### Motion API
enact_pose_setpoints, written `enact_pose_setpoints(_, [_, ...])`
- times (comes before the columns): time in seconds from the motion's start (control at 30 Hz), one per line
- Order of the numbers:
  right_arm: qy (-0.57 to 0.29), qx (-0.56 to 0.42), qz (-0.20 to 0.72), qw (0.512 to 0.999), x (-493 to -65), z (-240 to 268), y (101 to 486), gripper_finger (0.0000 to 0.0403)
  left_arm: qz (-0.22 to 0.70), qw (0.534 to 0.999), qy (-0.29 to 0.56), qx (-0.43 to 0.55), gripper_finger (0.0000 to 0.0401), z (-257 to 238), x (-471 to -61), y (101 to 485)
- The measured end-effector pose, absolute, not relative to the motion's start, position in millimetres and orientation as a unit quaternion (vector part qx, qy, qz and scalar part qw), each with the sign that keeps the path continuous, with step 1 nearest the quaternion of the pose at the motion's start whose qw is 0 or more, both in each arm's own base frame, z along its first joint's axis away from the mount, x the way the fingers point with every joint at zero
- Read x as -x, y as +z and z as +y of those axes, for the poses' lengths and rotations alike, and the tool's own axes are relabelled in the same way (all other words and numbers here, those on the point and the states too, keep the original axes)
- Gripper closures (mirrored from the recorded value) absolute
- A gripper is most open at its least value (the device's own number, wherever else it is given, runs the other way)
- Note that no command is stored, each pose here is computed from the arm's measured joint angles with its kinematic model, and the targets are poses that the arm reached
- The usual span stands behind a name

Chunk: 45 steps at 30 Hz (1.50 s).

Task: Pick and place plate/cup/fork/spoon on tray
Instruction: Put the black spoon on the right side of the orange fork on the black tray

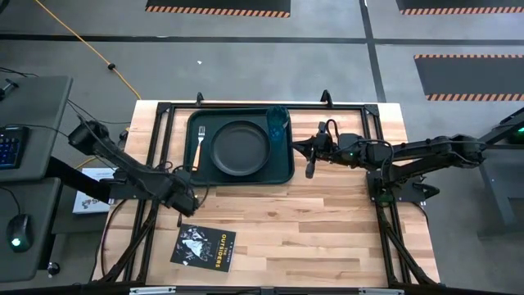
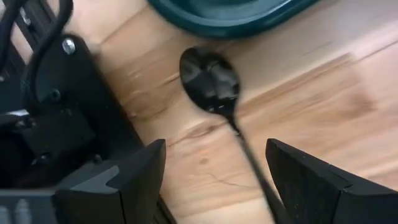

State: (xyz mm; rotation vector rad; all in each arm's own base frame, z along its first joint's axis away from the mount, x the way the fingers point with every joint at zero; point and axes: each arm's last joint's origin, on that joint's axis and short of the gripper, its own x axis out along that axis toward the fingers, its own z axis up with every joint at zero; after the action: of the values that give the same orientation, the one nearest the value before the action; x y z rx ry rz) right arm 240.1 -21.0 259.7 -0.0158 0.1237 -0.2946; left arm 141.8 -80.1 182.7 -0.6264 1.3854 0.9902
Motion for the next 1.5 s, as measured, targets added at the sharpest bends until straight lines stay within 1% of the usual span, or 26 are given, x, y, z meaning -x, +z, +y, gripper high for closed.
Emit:
enact_pose_setpoints(0.1, [-0.147, 0.008, 0.057, 0.987, -240.2, -21.0, 260.5, 0.0403, 0.615, 0.605, 0.434, 0.260, 0.0135, -81.9, -145.5, 173.5])
enact_pose_setpoints(0.3, [-0.147, 0.009, 0.055, 0.988, -240.2, -21.0, 261.0, 0.0403, 0.621, 0.623, 0.398, 0.262, 0.0135, -83.7, -160.5, 163.9])
enact_pose_setpoints(0.4, [-0.147, 0.009, 0.055, 0.988, -240.2, -21.0, 261.0, 0.0403, 0.626, 0.617, 0.393, 0.269, 0.0135, -83.9, -164.5, 160.3])
enact_pose_setpoints(0.57, [-0.147, 0.009, 0.059, 0.987, -240.2, -21.0, 260.3, 0.0403, 0.648, 0.596, 0.390, 0.270, 0.0135, -85.0, -163.6, 153.6])
enact_pose_setpoints(0.8, [-0.146, 0.015, 0.059, 0.987, -240.2, -21.0, 260.3, 0.0403, 0.635, 0.608, 0.372, 0.298, 0.0135, -84.2, -161.6, 136.2])
enact_pose_setpoints(0.87, [-0.146, 0.015, 0.059, 0.987, -240.1, -21.0, 260.4, 0.0403, 0.635, 0.605, 0.371, 0.305, 0.0135, -82.4, -157.7, 130.4])
enact_pose_setpoints(1.1, [-0.146, 0.015, 0.059, 0.987, -240.1, -21.0, 260.4, 0.0403, 0.636, 0.602, 0.372, 0.308, 0.0136, -81.4, -155.4, 127.8])
enact_pose_setpoints(1.23, [-0.146, 0.015, 0.059, 0.987, -240.1, -21.0, 260.3, 0.0403, 0.637, 0.602, 0.364, 0.315, 0.0153, -83.5, -158.9, 130.5])
enact_pose_setpoints(1.37, [-0.146, 0.014, 0.059, 0.987, -240.1, -21.0, 260.2, 0.0403, 0.635, 0.606, 0.354, 0.322, 0.0185, -86.0, -163.1, 133.1])
enact_pose_setpoints(1.5, [-0.147, 0.014, 0.059, 0.987, -240.1, -21.0, 260.3, 0.0403, 0.634, 0.623, 0.324, 0.324, 0.0212, -89.6, -169.6, 136.1])
